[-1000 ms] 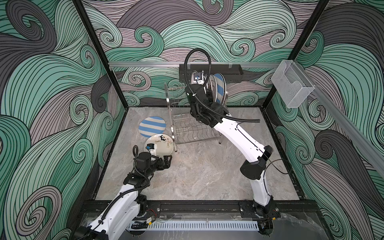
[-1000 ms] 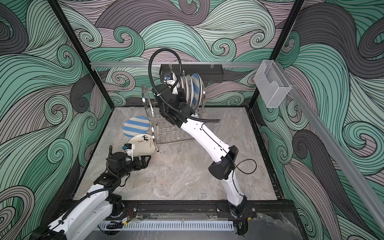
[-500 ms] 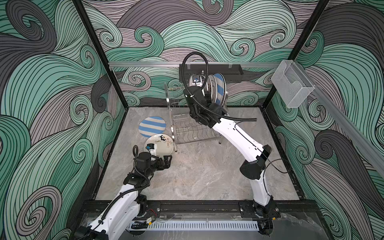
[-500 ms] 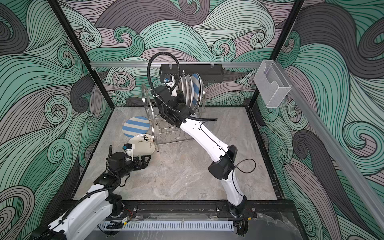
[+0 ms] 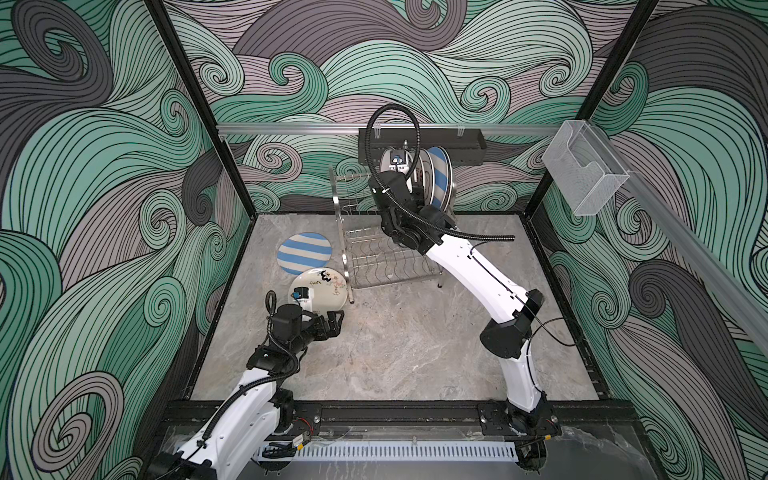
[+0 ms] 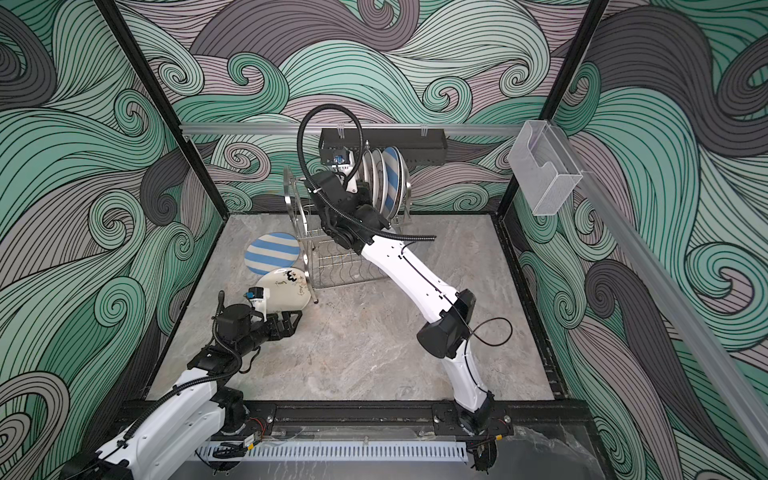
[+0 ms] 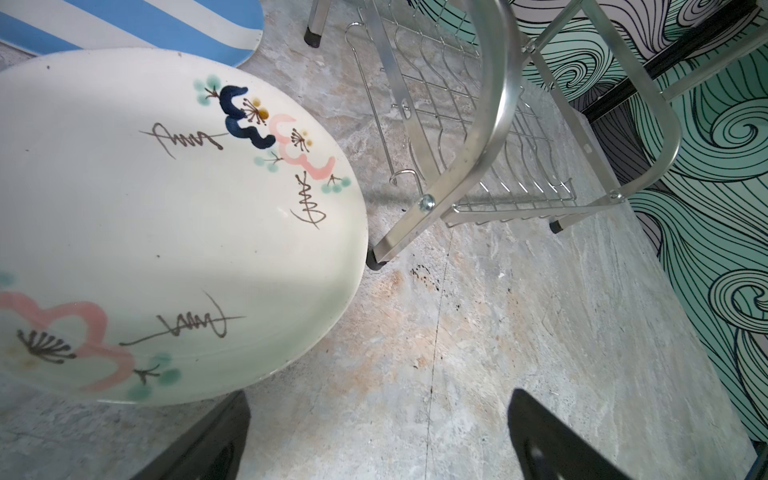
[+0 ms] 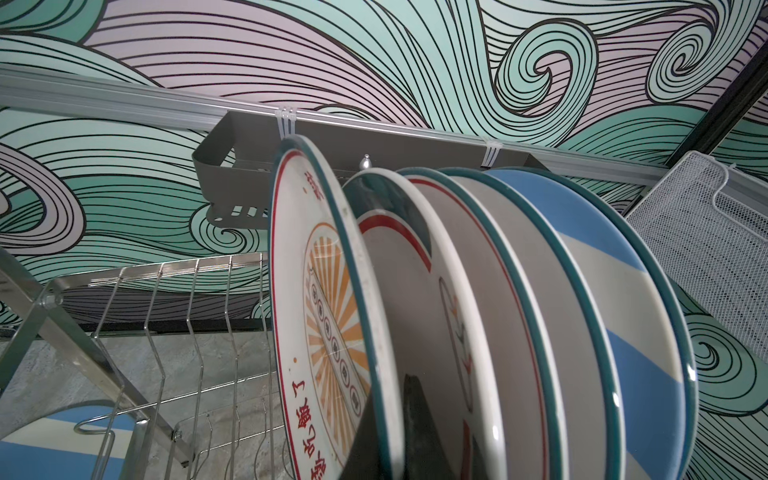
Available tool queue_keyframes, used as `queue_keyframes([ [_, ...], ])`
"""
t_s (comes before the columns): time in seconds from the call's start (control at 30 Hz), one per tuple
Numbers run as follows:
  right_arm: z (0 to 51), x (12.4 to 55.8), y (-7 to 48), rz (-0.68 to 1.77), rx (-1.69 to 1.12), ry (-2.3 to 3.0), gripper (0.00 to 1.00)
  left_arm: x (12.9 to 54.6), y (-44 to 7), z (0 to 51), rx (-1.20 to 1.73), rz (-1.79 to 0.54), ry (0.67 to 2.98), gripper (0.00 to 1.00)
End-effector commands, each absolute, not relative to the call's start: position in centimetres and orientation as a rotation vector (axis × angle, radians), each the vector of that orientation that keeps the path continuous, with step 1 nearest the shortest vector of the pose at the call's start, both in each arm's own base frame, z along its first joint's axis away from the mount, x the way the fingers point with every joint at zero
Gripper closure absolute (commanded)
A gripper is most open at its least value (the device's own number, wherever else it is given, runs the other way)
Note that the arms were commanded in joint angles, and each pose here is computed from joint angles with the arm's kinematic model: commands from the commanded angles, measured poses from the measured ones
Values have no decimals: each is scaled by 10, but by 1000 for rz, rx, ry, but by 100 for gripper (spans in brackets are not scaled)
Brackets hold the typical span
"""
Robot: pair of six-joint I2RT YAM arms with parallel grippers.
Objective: Load the plates into the dish rack
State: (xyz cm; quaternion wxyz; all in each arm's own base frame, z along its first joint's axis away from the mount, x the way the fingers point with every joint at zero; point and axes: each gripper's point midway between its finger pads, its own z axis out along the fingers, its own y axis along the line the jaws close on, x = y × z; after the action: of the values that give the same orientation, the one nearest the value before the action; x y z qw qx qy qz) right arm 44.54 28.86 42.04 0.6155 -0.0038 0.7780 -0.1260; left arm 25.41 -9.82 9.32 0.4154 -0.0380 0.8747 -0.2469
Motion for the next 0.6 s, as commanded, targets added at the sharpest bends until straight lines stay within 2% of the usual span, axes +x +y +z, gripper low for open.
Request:
queue_keyframes([
  [0.0, 439, 443, 276, -295, 36, 1764, 100, 260, -100, 107, -76, -632, 2164, 2],
  [0.53, 417, 455, 289, -303, 40, 1791, 100, 259, -101, 107, -71, -640, 2166, 1],
  [0.57, 417, 455, 288, -303, 39, 1792, 96, 259, -101, 106, -72, -640, 2168, 1],
])
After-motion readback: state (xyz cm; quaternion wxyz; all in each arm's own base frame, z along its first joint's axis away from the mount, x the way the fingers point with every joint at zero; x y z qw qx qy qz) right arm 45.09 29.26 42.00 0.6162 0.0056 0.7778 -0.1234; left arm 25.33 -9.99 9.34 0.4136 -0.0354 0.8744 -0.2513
